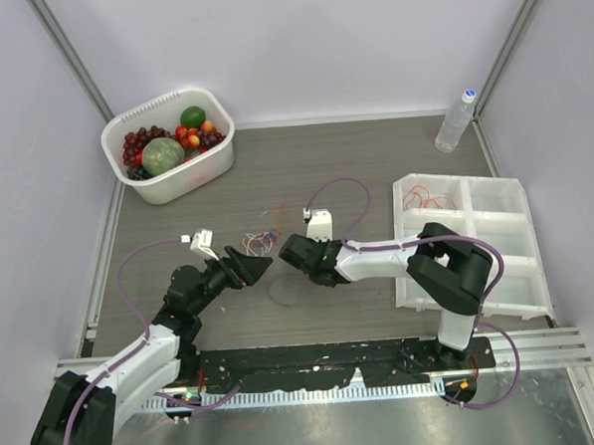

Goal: Untangle the cables

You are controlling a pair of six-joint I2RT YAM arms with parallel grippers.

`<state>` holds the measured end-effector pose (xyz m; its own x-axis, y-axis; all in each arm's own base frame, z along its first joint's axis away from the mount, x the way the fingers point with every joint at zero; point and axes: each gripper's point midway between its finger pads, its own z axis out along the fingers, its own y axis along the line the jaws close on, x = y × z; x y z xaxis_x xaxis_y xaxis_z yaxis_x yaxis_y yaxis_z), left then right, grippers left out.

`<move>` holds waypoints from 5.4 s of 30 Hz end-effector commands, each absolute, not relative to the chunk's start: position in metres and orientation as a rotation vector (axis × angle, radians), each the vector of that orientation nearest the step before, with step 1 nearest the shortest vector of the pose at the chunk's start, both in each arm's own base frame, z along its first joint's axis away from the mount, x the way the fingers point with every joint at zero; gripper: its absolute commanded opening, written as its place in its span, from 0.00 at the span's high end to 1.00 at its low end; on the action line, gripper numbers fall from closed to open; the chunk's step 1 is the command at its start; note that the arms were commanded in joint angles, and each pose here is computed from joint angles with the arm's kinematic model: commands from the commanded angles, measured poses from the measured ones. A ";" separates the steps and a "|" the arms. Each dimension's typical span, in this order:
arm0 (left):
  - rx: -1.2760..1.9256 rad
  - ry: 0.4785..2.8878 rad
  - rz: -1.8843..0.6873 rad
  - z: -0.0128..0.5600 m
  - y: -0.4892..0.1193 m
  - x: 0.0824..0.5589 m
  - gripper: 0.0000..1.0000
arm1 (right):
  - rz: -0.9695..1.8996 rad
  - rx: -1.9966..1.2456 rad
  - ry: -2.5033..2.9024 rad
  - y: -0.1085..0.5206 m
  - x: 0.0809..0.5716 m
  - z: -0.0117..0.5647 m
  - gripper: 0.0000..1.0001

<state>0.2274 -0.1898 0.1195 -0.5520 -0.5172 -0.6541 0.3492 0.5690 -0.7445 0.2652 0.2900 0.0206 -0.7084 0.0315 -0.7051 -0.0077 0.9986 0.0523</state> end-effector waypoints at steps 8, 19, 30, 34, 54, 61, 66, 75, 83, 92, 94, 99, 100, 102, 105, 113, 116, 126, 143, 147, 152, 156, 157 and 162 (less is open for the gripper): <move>-0.134 1.825 -1.118 0.112 -0.186 0.223 0.15 | 0.150 0.075 2.176 0.264 0.264 0.092 0.99; -0.153 1.840 -1.107 0.108 -0.184 0.223 0.06 | 0.407 0.322 1.878 0.170 0.316 0.228 0.99; -0.156 1.844 -1.105 0.107 -0.184 0.224 0.05 | 0.306 0.572 1.580 0.056 0.376 0.345 0.99; -0.154 1.845 -1.106 0.107 -0.185 0.223 0.05 | 0.353 0.590 1.551 0.043 0.396 0.369 0.99; -0.154 1.848 -1.104 0.106 -0.185 0.225 0.05 | 0.397 0.560 1.238 0.006 0.395 0.560 0.99; -0.154 1.849 -1.103 0.106 -0.185 0.225 0.05 | 0.312 0.631 1.279 -0.028 0.408 0.519 0.99; -0.148 1.853 -1.103 0.105 -0.187 0.225 0.05 | 0.352 0.680 1.324 -0.044 0.417 0.485 0.99; -0.146 1.868 -1.104 0.103 -0.189 0.227 0.05 | 0.367 0.636 1.231 -0.047 0.405 0.548 0.99; -0.144 1.869 -1.104 0.103 -0.189 0.227 0.05 | 0.396 0.618 1.197 -0.046 0.409 0.580 0.99; -0.139 1.867 -1.108 0.103 -0.190 0.226 0.05 | 0.376 0.630 1.224 -0.045 0.389 0.565 0.99; -0.141 1.867 -1.107 0.103 -0.189 0.226 0.05 | 0.377 0.627 1.214 -0.044 0.373 0.564 0.99; -0.138 1.866 -1.108 0.104 -0.190 0.227 0.05 | 0.368 0.620 1.215 -0.042 0.359 0.559 0.99; -0.139 1.869 -1.107 0.103 -0.190 0.227 0.05 | 0.370 0.617 1.207 -0.042 0.356 0.563 0.99; -0.137 1.867 -1.109 0.104 -0.190 0.226 0.05 | 0.369 0.606 1.197 -0.041 0.352 0.572 0.99; -0.140 1.867 -1.109 0.104 -0.190 0.227 0.05 | 0.377 0.591 1.175 -0.039 0.347 0.587 1.00; -0.139 1.871 -1.109 0.103 -0.190 0.227 0.05 | 0.349 0.610 1.216 -0.042 0.343 0.565 0.99; -0.135 1.871 -1.110 0.103 -0.191 0.226 0.05 | 0.341 0.623 1.208 -0.043 0.336 0.554 0.99; -0.136 1.867 -1.113 0.104 -0.190 0.226 0.05 | 0.305 0.753 1.412 -0.046 0.331 0.422 0.99; -0.130 1.886 -1.121 0.102 -0.193 0.226 0.05 | 0.279 0.946 2.111 -0.009 0.259 0.155 0.99; -0.126 1.881 -1.125 0.103 -0.193 0.225 0.05 | 0.430 0.912 2.191 0.013 0.277 0.144 0.99; -0.126 1.878 -1.123 0.103 -0.193 0.225 0.05 | 0.472 0.899 2.153 0.015 0.296 0.146 0.99; -0.123 1.879 -1.126 0.104 -0.193 0.225 0.05 | 0.440 0.989 2.159 0.000 0.297 0.134 0.99; -0.123 1.879 -1.126 0.104 -0.193 0.225 0.05 | 0.437 1.012 2.151 -0.003 0.297 0.133 0.99; -0.123 1.881 -1.126 0.103 -0.193 0.225 0.05 | 0.056 1.114 2.036 -0.068 0.287 0.136 0.99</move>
